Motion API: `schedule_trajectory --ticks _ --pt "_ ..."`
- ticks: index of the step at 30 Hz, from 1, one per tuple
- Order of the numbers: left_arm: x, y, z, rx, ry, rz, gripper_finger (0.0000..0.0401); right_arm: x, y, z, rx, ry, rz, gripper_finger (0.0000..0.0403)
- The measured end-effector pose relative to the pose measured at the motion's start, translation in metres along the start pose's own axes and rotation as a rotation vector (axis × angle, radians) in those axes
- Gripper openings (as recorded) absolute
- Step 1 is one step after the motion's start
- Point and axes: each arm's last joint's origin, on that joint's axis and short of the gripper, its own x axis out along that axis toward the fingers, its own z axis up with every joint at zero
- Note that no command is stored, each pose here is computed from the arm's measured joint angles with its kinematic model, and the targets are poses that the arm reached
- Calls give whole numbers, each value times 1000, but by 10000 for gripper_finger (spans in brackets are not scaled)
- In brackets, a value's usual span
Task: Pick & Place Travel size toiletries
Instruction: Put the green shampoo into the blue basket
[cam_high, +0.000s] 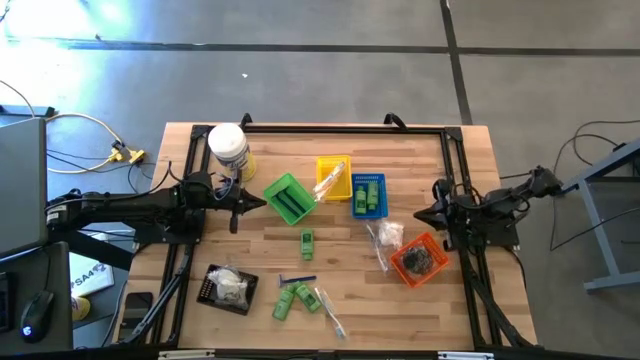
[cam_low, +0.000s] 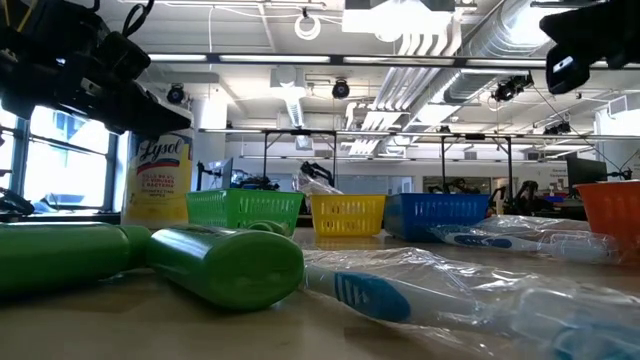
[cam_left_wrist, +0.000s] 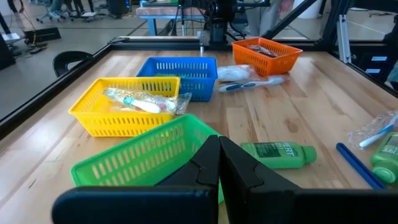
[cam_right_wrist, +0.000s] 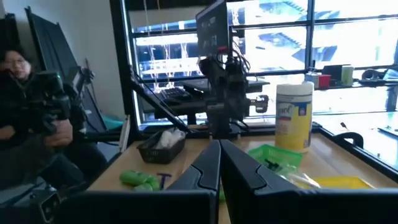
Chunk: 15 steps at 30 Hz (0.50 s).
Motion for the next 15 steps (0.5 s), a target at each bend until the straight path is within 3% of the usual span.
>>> schedule_trajectory --ticks 7,15 --pt "0 0 0 0 0 0 0 3 1 -21 -13 -10 -5 3" --pt "0 0 0 -1 1 3 0 3 1 -21 -10 -12 0 3"
